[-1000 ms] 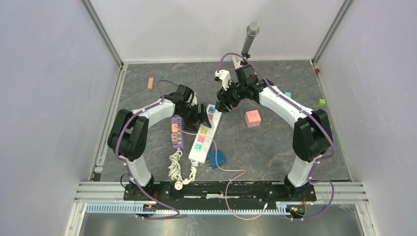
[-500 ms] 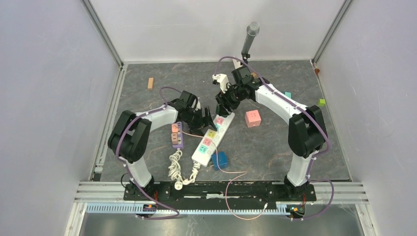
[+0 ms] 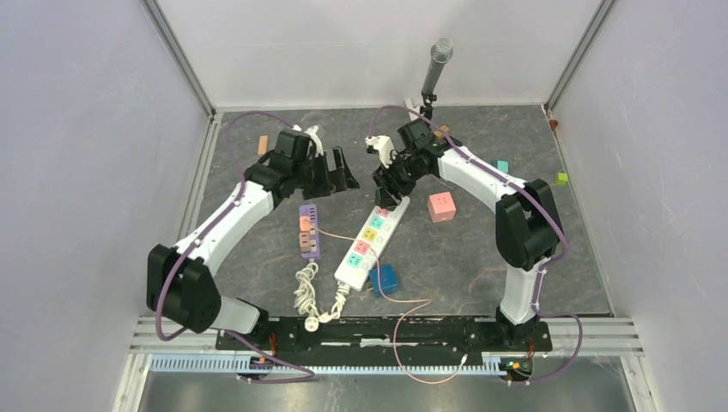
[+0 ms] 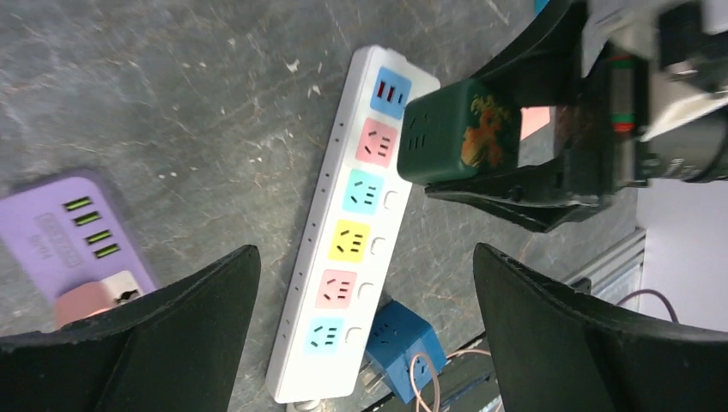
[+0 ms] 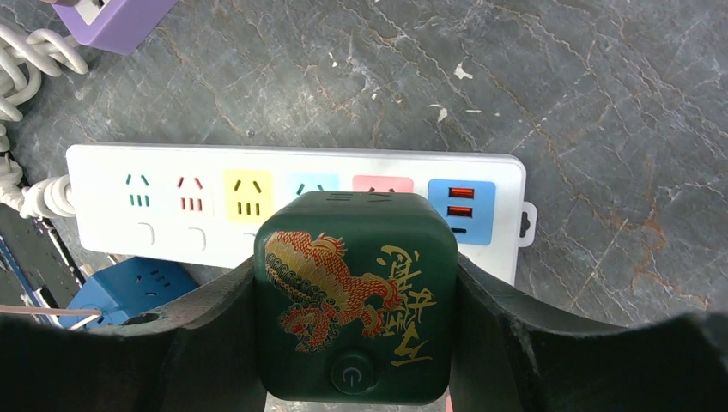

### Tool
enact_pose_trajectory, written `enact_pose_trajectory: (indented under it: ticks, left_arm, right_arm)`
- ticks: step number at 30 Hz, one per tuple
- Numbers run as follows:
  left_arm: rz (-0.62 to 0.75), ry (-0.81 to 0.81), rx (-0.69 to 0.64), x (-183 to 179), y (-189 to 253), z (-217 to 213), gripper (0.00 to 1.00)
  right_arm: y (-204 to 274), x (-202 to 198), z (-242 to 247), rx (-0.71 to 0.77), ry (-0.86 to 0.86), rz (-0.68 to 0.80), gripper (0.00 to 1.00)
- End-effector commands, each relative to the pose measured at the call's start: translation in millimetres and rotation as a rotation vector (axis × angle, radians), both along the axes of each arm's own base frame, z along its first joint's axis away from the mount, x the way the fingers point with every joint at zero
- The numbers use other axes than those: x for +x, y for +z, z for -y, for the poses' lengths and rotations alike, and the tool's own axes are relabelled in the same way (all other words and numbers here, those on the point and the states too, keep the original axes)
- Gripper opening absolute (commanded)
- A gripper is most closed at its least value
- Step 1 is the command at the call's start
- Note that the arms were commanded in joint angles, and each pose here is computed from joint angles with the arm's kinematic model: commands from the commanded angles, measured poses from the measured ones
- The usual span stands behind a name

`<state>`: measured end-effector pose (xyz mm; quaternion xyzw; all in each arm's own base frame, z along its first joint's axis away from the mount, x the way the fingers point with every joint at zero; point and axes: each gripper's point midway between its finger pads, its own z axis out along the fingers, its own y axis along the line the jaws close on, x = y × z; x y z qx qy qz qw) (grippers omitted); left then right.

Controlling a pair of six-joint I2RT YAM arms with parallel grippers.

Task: Insert the plug
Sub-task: Insert the plug into the socket.

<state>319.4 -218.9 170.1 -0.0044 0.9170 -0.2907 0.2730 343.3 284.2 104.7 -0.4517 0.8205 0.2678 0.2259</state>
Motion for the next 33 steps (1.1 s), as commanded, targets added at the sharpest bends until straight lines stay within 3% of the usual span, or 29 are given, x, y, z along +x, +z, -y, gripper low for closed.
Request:
enact_pose_trajectory:
  ticks: [1,26,33]
  left_arm:
    - [0.12,0.012,0.037,3.3,32.0,-19.3,1.0]
    - [0.077,0.018,-0.014,-19.6,20.4,-21.8,1.0]
    - [0.073,0.013,-0.012,-19.8,18.4,-21.5,1.0]
  right_arm:
    - [15.9,9.5,-16.2,0.047,0.026,0.08,0.0]
    - [-14.2,15.2,-13.5,0.019,-0.027,0.154,0.0]
    - [-25.8,9.7,-11.8,0.004,-0.021,0.118,0.0]
